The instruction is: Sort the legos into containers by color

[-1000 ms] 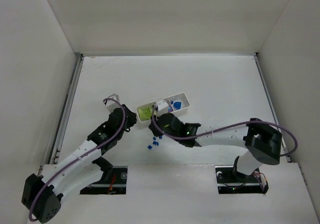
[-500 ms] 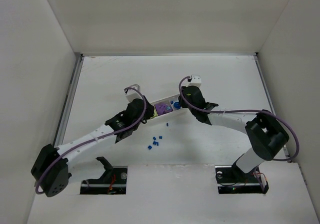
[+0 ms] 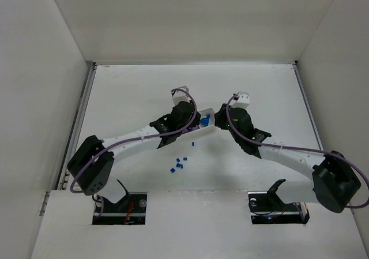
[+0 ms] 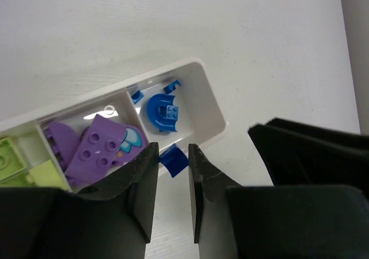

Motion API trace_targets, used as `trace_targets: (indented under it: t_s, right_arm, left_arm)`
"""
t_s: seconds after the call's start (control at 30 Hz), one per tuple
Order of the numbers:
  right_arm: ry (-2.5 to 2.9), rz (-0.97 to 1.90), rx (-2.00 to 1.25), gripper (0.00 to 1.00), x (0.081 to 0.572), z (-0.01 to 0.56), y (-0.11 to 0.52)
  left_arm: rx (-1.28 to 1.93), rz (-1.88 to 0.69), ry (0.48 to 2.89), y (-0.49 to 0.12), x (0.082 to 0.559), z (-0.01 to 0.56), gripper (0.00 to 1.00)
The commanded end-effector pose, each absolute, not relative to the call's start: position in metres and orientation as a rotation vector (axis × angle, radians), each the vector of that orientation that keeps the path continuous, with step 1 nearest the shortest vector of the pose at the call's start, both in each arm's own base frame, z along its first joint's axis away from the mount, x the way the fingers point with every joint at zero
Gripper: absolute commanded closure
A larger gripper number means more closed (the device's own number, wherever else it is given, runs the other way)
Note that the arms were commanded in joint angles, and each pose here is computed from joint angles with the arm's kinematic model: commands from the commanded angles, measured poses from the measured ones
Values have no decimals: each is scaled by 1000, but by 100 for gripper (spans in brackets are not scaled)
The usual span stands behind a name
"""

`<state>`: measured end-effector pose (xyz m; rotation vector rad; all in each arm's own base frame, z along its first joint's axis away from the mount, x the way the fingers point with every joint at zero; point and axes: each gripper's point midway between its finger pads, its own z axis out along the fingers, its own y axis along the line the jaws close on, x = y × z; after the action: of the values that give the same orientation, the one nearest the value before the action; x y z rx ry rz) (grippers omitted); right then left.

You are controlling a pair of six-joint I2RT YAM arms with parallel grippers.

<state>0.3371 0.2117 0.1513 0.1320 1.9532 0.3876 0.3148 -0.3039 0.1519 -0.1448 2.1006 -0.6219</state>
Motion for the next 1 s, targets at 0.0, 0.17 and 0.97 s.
trace_targets:
  t_s: [0.0, 0.17, 0.97]
  right_arm:
    - [1920, 392, 239, 55, 325, 150, 189]
    - [1902, 445, 269, 55, 304, 150, 177]
    - [2113, 742, -264, 71, 175, 99, 339]
  left_arm:
    - [-96, -697, 2051, -334, 329, 170, 83]
    - [-52, -663, 2093, -356, 344, 148, 80]
    - [-50, -490, 2085, -241, 258, 137, 74]
